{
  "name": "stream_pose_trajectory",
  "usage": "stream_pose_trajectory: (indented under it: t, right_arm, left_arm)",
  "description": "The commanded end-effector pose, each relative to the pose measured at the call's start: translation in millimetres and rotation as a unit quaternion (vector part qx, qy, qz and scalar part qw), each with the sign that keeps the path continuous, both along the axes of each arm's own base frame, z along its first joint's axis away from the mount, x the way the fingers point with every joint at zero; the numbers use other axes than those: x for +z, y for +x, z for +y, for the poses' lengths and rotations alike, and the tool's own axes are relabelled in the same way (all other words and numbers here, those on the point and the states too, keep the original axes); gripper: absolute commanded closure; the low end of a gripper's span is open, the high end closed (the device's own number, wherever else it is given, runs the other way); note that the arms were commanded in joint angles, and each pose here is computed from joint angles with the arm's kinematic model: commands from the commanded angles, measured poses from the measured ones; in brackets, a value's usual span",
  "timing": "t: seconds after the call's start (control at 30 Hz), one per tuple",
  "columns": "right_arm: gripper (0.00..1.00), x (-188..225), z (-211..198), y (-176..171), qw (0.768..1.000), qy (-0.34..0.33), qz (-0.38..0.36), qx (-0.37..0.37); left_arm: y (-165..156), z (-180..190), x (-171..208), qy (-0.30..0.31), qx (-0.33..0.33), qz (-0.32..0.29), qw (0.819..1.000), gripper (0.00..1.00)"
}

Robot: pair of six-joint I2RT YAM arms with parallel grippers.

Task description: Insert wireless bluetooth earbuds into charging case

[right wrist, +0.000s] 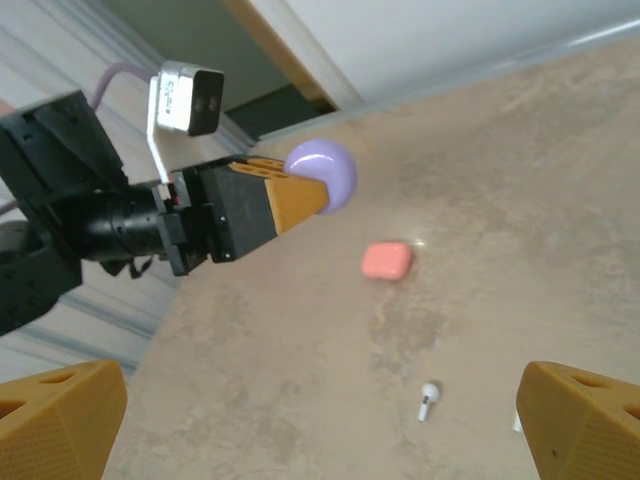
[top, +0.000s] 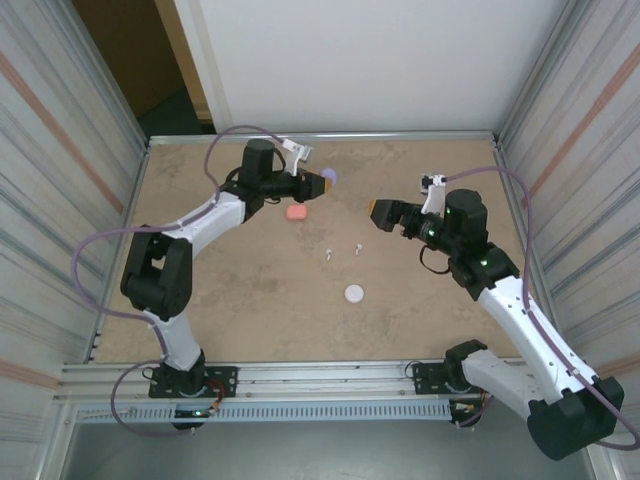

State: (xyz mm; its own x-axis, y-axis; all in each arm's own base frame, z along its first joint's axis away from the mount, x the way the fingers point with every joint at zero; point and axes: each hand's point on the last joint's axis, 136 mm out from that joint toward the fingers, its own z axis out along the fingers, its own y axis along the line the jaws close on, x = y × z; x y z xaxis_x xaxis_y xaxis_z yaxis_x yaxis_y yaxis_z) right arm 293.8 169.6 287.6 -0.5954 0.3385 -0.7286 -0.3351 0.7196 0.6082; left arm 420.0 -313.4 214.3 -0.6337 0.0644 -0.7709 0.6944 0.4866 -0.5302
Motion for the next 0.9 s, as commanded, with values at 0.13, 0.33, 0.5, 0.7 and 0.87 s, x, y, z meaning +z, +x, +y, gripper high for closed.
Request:
stream_pose_trajectory:
  t: [0.13, 0.33, 0.5, 0.7, 0.87]
  right_arm:
    - [0.01, -18, -14, 4, 0.999, -0.033, 0.017, -0.033]
    - [0.01, -25, -14, 5, 0.998, -0.038, 0.030, -0.034]
    - [0.01, -26, -13, 4, 0.998, -0.037, 0.030, -0.029]
    - [0.01, -26, -13, 4, 0.998, -0.037, 0.030, -0.030]
    - [0.01, -27, -13, 3, 0.998, -0.037, 0.032, -0.030]
  left_arm:
    - [4, 4, -49, 0.057, 0.020, 0.125, 0.990, 1.00]
    - [14, -3, -79, 0.064, 0.022, 0.167, 0.984, 1.00]
    - [18, -10, -92, 0.068, 0.022, 0.183, 0.980, 1.00]
    - [22, -19, -131, 0.105, 0.027, 0.220, 0.969, 0.98]
    - [25, -27, -151, 0.123, 0.028, 0.244, 0.961, 0.95]
